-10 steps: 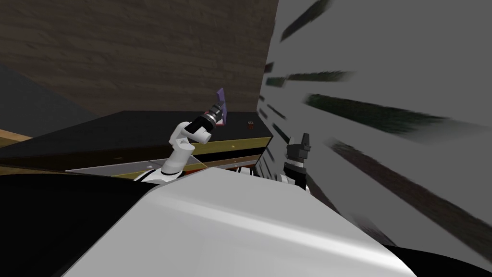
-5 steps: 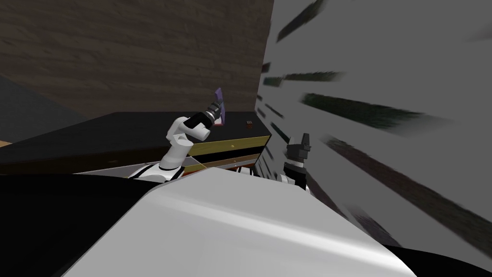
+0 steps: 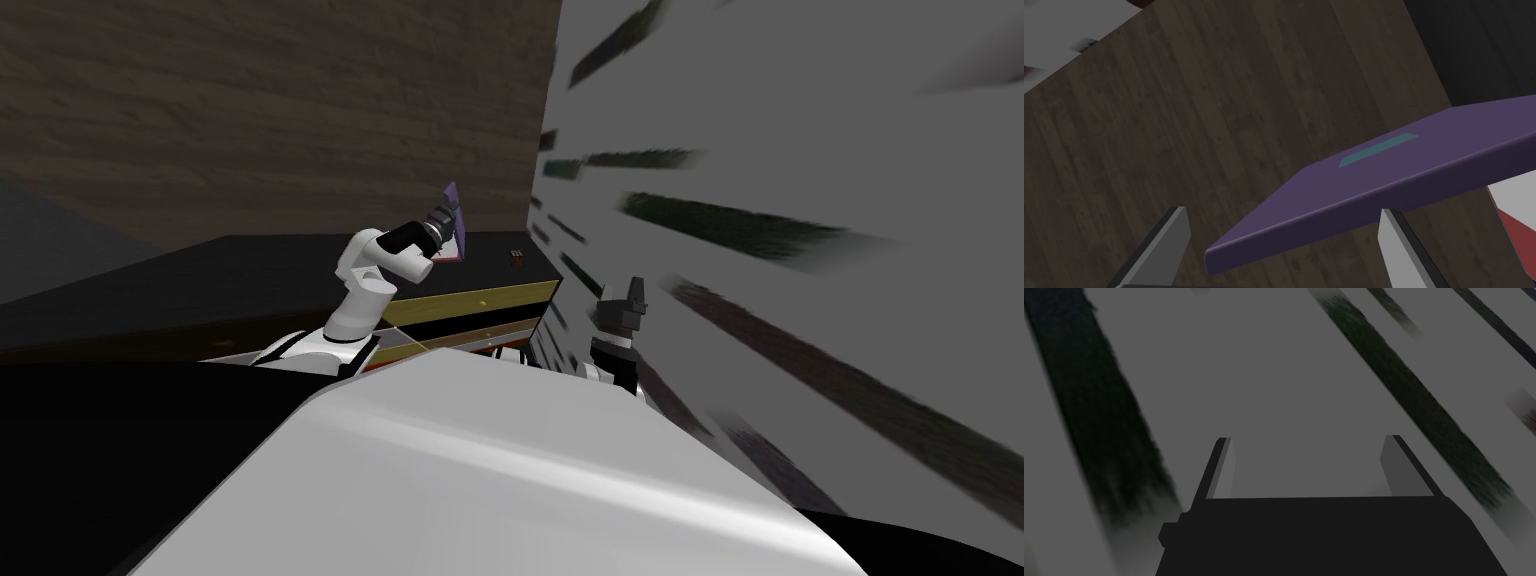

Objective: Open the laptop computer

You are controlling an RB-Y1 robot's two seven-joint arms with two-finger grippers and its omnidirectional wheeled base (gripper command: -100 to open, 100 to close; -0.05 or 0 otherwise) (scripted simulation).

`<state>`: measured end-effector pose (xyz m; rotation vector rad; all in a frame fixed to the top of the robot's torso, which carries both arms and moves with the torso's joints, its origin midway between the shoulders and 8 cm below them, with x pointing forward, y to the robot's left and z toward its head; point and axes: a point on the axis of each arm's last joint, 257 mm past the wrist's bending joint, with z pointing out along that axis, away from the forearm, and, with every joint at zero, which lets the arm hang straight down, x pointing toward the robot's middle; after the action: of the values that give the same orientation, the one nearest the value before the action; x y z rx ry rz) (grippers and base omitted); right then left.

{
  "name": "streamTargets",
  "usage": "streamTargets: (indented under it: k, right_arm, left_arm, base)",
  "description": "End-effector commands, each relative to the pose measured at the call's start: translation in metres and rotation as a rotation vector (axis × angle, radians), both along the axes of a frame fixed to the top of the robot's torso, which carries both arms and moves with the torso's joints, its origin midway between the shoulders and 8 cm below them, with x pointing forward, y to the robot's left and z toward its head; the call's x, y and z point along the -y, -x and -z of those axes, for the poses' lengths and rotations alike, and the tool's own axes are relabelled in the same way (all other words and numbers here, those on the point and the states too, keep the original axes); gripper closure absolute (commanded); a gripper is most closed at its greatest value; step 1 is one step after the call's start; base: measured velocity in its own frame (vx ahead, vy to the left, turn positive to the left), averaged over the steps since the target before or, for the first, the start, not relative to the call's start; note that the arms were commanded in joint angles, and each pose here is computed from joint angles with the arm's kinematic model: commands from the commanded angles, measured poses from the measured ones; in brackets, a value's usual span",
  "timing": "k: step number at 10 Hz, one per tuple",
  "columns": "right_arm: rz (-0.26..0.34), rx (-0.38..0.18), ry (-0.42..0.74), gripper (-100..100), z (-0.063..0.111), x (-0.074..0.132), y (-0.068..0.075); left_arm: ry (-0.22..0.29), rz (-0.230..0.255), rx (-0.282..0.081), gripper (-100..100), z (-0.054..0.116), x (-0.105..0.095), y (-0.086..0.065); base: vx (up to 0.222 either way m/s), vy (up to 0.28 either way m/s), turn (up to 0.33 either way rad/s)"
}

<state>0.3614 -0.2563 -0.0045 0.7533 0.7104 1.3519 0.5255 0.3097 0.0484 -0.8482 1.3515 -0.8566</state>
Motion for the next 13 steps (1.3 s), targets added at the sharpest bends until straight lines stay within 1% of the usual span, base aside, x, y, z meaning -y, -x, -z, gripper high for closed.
streamTargets:
  k: [1, 3, 4, 7, 10, 11, 12, 13]
  right_arm:
    - [0.0, 0.0, 0.0, 0, 0.0, 0.0, 0.0]
    - [0.0, 0.0, 0.0, 0, 0.0, 0.0, 0.0]
    - [0.0, 0.0, 0.0, 0, 0.0, 0.0, 0.0]
    - [0.0, 0.0, 0.0, 0, 0.0, 0.0, 0.0]
    - [0.0, 0.0, 0.0, 0, 0.0, 0.0, 0.0]
    - [0.0, 0.0, 0.0, 0, 0.0, 0.0, 0.0]
    - [0.0, 0.0, 0.0, 0, 0.0, 0.0, 0.0]
    - [0.0, 0.0, 0.0, 0, 0.0, 0.0, 0.0]
  left_arm:
    - [-0.014, -0.032, -0.022, -100, -0.004, -0.01, -0.002]
    - [-0.035, -0.073, -0.041, -100, -0.014, -0.023, -0.005]
    - [-0.035, -0.077, -0.045, -100, -0.012, -0.024, -0.005]
    - [-0.057, -0.134, -0.07, -100, -0.025, -0.042, -0.006]
    - [-0.071, -0.178, -0.086, -100, -0.035, -0.056, -0.005]
    - [-0.068, -0.167, -0.081, -100, -0.033, -0.053, -0.004]
    - [-0.068, -0.176, -0.084, -100, -0.037, -0.056, -0.004]
    - [-0.068, -0.172, -0.083, -100, -0.035, -0.054, -0.004]
  base:
    - [-0.006, 0.008, -0.025]
    - [-0.007, 0.006, -0.052]
    - [-0.005, 0.007, -0.024]
    - [-0.006, 0.004, -0.039]
    - [-0.005, -0.002, -0.051]
    - [-0.003, -0.004, -0.017]
    - [0.034, 0.019, -0.023]
    - [-0.005, -0.003, 0.0]
